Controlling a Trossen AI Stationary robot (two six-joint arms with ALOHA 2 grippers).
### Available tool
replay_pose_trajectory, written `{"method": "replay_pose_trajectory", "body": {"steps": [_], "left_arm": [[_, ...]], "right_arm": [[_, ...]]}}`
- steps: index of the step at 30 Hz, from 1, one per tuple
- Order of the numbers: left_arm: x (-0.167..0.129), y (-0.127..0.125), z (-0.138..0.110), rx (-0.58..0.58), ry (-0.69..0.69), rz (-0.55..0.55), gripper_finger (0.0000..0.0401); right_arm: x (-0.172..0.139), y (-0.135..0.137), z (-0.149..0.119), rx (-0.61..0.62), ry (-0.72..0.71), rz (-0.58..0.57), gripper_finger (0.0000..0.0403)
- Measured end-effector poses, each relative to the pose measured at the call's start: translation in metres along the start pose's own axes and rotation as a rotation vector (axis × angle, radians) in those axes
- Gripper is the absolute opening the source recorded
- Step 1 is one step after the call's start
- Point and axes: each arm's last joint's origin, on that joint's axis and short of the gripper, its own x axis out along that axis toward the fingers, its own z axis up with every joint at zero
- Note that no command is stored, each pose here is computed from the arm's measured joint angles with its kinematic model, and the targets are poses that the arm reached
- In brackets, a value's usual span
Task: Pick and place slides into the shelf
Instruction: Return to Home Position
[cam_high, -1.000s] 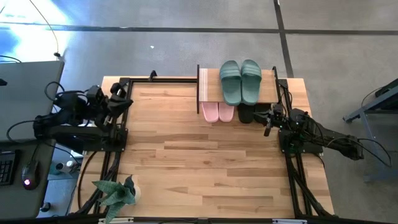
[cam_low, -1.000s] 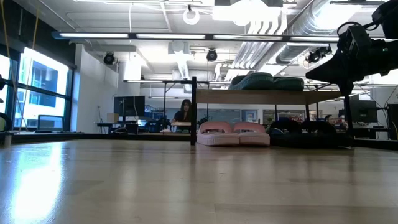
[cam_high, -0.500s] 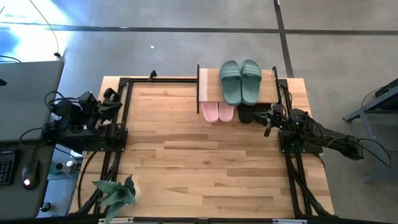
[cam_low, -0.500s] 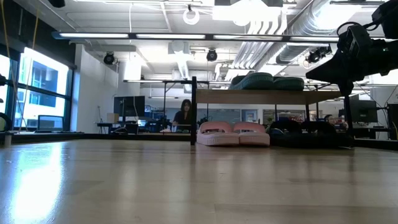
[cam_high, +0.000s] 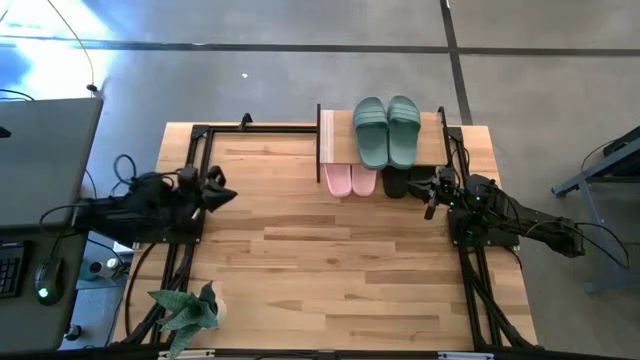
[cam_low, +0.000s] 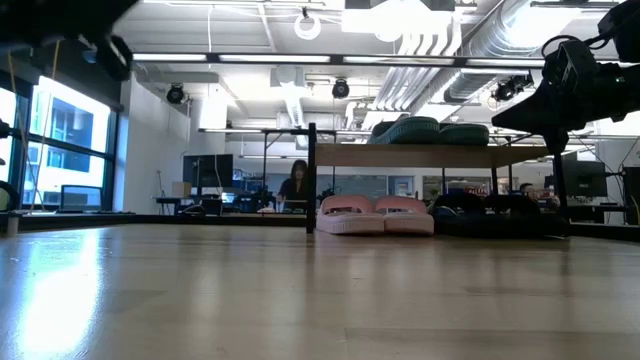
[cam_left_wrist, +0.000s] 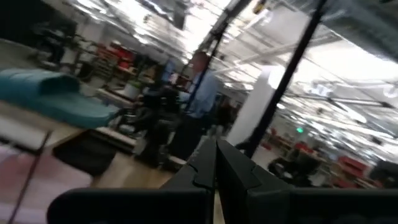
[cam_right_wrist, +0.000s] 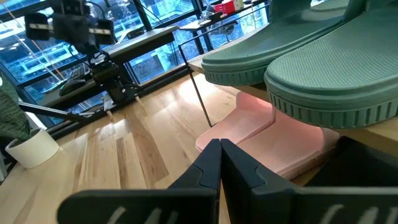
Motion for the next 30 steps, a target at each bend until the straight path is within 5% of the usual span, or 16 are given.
{"method": "replay_pose_trajectory", "body": {"steps": [9, 17, 26, 30], "left_arm": [[0.003, 0.023, -0.040, -0.002, 0.017, 0.093, 0.0000], [0.002, 0.028, -0.049, 0.051, 0.071, 0.122, 0.0001], [0.000, 0.036, -0.060, 0.131, 0.181, 0.222, 0.0001], [0.000, 0.035, -0.060, 0.131, 0.185, 0.219, 0.0001]], "right_arm": [[0.000, 0.000, 0.000, 0.056, 0.000, 0.000, 0.0000], [0.000, 0.000, 0.000, 0.042, 0.000, 0.000, 0.0000], [0.000, 0.000, 0.000, -0.285, -0.002, -0.007, 0.0000], [0.000, 0.000, 0.000, -0.339, -0.002, -0.007, 0.0000]]}}
